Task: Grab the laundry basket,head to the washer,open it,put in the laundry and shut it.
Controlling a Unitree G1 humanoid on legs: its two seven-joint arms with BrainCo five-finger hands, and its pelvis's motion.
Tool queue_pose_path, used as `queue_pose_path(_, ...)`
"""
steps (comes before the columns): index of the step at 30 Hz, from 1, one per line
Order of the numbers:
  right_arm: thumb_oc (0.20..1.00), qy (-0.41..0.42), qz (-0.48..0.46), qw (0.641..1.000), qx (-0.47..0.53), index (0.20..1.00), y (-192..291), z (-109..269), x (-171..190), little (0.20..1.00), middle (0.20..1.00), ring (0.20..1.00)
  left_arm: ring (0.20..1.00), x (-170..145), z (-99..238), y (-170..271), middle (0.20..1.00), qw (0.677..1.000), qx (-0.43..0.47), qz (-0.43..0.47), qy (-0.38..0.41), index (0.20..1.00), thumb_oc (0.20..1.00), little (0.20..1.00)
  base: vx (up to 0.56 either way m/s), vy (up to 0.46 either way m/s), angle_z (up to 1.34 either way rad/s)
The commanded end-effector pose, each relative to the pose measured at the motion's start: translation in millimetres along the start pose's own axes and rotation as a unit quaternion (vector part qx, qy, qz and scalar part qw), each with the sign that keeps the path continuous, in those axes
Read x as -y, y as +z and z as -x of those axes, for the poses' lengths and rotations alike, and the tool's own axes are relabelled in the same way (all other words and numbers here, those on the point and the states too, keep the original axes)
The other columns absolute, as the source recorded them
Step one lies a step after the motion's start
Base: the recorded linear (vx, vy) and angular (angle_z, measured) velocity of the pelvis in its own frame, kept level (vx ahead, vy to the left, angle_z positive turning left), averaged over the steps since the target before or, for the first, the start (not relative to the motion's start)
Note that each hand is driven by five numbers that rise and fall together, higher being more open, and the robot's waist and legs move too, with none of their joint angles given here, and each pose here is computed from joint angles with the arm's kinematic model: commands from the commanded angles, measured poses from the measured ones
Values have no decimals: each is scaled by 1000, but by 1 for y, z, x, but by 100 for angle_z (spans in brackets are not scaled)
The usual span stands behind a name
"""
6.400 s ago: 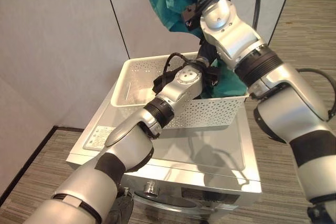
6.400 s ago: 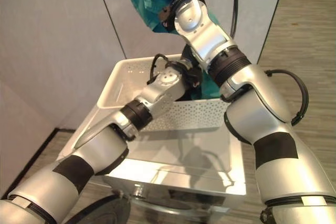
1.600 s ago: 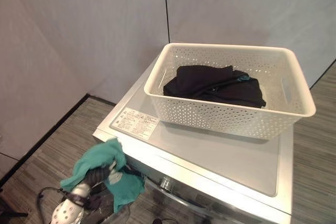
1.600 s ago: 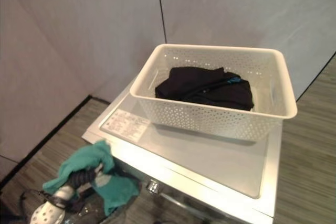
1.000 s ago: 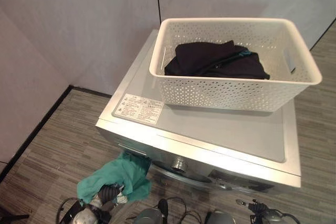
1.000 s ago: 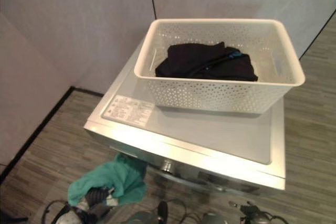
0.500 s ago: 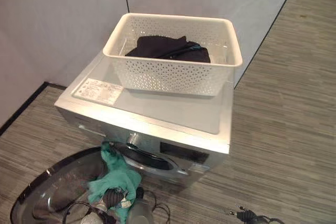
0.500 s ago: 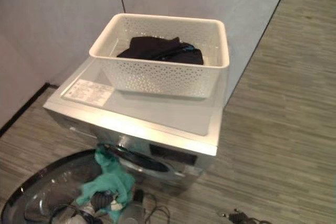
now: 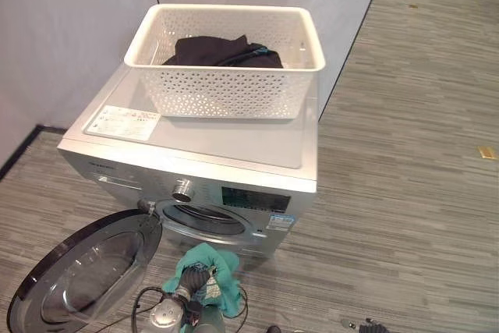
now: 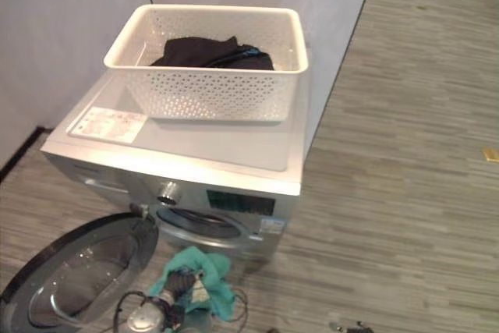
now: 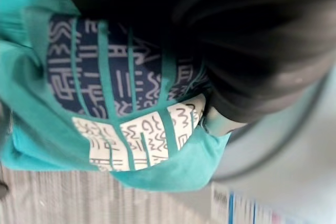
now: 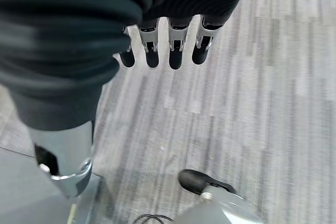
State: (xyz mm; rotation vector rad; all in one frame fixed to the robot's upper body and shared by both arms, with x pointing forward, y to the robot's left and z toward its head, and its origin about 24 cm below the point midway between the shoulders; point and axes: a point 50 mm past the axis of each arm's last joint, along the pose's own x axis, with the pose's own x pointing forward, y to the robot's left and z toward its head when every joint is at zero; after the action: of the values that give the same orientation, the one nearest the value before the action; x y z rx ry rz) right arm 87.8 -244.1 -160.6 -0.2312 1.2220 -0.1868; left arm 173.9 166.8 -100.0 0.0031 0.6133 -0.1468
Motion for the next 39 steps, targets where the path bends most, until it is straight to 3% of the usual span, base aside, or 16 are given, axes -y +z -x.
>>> queue_pose_path(1,1000,2,31,998,56,1000,28,-1,-5,1000,1000,1000,200,4,-8,18,200,998,39,41,6,200,200,200,-134,-9,-13)
queue_pose_path(5,1000,44,119,986,108,1000,63,1,-42,1000,1000,1000,200,2,-30,47,200,993,73,83,51,200,200,200,-274,6,-25)
queue_pose_path(14,1000,53,283,949,128,1000,78,4,-64,1000,1000,1000,200,3,-66,130,200,979,146,95,100,200,200,200,-156,8,-18)
queue_pose_path(17,1000,58,295,944,132,1000,77,4,-67,1000,1000,1000,200,-2,-71,148,200,975,159,100,117,200,200,200,-108,-7,-17)
queue_pose_path(18,1000,60,302,942,137,1000,75,5,-67,1000,1000,1000,200,-8,-73,176,200,966,190,115,134,200,200,200,-115,-27,-24)
queue_pose_path(21,1000,58,308,939,140,1000,75,5,-66,1000,1000,1000,200,-12,-71,207,200,953,232,133,142,200,200,200,-83,-28,-14)
queue_pose_path(27,1000,63,330,925,180,1000,81,9,-71,1000,1000,1000,200,-43,-46,301,200,891,357,207,192,200,200,200,-26,-56,4)
queue_pose_path(30,1000,64,334,921,190,1000,84,10,-72,1000,1000,1000,200,-55,-38,314,200,877,378,213,208,200,200,200,-34,-22,4)
queue_pose_path(33,1000,73,322,916,226,1000,98,15,-79,1000,1000,1000,200,-106,4,355,200,819,452,204,289,200,200,200,-25,-42,4)
queue_pose_path(39,1000,81,305,915,251,1000,108,19,-85,1000,1000,1000,200,-135,36,356,200,766,500,201,350,200,200,200,15,-10,2)
